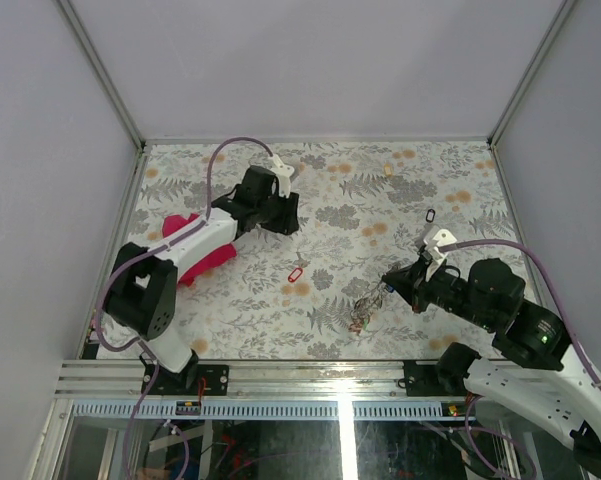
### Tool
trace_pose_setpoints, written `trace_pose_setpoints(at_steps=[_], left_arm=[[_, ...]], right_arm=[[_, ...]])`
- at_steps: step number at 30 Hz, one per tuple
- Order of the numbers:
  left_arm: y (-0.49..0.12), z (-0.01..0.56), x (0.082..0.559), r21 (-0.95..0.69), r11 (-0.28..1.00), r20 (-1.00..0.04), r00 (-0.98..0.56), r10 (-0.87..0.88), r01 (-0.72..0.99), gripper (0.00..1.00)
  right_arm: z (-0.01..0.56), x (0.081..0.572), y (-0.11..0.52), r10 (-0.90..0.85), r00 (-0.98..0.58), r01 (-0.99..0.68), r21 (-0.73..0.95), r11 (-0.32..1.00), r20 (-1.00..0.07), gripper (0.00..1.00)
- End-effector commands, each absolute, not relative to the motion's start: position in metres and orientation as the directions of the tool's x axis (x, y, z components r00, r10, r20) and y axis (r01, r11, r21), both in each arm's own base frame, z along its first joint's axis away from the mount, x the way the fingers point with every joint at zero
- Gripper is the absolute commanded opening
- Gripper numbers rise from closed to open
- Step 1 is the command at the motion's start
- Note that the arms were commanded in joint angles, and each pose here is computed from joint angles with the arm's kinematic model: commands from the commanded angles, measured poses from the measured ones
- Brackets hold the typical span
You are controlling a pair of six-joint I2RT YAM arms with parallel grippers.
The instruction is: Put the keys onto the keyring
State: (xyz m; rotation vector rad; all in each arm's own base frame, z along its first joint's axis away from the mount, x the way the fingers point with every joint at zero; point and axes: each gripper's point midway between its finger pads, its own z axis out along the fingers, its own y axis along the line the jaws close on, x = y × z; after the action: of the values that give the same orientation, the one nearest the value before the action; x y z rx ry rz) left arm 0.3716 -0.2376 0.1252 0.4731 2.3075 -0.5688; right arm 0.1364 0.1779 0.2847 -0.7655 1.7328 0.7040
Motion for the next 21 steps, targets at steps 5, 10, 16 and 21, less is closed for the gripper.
trace_pose_setpoints(at_steps=[5,10,16,21], left_arm=[[-0.256,0.078,0.340,-0.199,0.800,-0.621,-0.704,0.344,0.566,0.45],[-0.263,0.060,0.334,-0.216,0.798,-0.592,-0.725,0.352,0.563,0.45],[-0.263,0.042,0.326,-0.214,0.801,-0.557,-0.743,0.371,0.560,0.45],[-0.265,0.029,0.319,-0.212,0.802,-0.535,-0.753,0.383,0.558,0.45]], right_arm=[[0.311,0.144,0.187,-0.082,-0.187,-0.779,0.097,0.619,-0.979,0.01],[0.310,0.144,0.190,-0.080,-0.197,-0.783,0.108,0.613,-0.977,0.01],[0.309,0.144,0.192,-0.081,-0.204,-0.787,0.114,0.607,-0.976,0.01],[0.308,0.144,0.194,-0.079,-0.207,-0.789,0.119,0.602,-0.975,0.01]])
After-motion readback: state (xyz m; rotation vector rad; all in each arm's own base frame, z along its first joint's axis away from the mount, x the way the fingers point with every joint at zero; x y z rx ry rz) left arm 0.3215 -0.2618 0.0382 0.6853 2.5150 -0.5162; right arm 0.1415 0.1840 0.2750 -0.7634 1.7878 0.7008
